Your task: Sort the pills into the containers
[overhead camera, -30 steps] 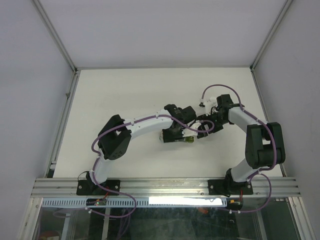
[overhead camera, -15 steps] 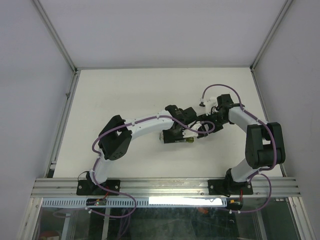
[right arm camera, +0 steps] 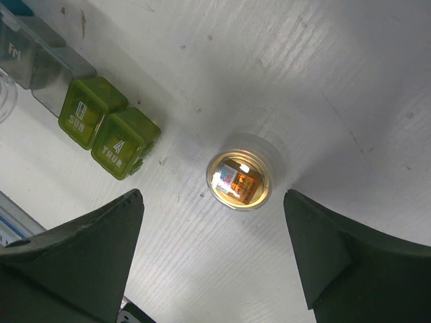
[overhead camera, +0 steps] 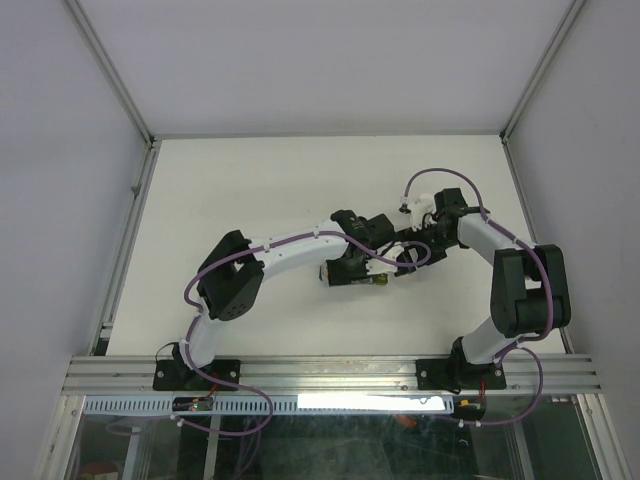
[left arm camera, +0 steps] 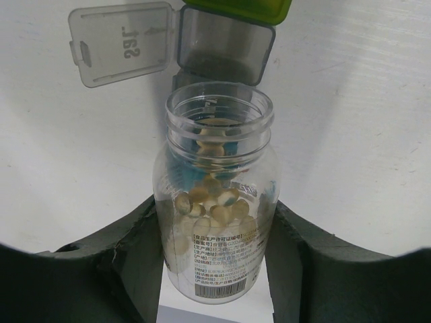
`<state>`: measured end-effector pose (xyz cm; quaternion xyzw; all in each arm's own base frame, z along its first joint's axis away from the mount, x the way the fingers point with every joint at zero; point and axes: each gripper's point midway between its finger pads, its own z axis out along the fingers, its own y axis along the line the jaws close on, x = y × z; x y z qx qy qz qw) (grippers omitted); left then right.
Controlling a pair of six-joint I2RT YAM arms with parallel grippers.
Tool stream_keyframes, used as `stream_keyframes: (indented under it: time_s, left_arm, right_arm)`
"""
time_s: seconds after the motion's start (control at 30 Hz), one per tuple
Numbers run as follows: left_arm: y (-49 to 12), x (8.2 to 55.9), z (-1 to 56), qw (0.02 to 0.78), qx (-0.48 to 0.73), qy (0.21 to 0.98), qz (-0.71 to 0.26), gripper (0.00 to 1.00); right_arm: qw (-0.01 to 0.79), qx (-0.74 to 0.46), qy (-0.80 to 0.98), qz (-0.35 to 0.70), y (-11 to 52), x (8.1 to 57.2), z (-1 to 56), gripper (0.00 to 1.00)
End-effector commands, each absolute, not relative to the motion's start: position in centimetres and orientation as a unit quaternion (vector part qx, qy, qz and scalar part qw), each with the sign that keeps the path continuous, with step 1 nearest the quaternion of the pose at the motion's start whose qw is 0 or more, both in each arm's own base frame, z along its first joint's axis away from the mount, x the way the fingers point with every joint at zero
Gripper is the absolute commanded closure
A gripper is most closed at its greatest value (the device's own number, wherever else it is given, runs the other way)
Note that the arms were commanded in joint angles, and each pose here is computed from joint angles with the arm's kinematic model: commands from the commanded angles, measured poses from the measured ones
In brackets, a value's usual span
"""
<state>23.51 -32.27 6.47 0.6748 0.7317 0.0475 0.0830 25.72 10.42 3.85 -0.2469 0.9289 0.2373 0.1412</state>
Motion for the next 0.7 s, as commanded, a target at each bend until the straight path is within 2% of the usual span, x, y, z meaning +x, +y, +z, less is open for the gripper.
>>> stream_keyframes:
  time_s: [0.0,0.3,0.4,0.47,0.67]
  left_arm:
    - [-32.2,24.9,7.9,0.114,0.668,0.733,0.062,1.0]
    - [-33.2,23.9,7.8,0.112,0.683,0.721,0.049,1.0]
    - [-32.7,24.7,8.1,0.106,0.663,0.739,0.06,1.0]
    - [-34.3,23.4,8.6,0.118,0.691,0.712,0.039,1.0]
    - [-32.6,23.8,7.3,0.098,0.687,0.718,0.055,1.0]
  right_arm:
    - [0.18,-0.255,0.919,0.241,10.8,27.3,5.9,0.12]
    - [0.184,-0.254,0.918,0.242,10.7,27.4,6.0,0.12]
    - [0.183,-0.255,0.918,0.242,10.7,27.3,6.0,0.12]
    - [0.183,-0.255,0.918,0.243,10.8,27.4,6.0,0.12]
    - [0.186,-0.254,0.917,0.244,10.7,27.3,6.1,0.12]
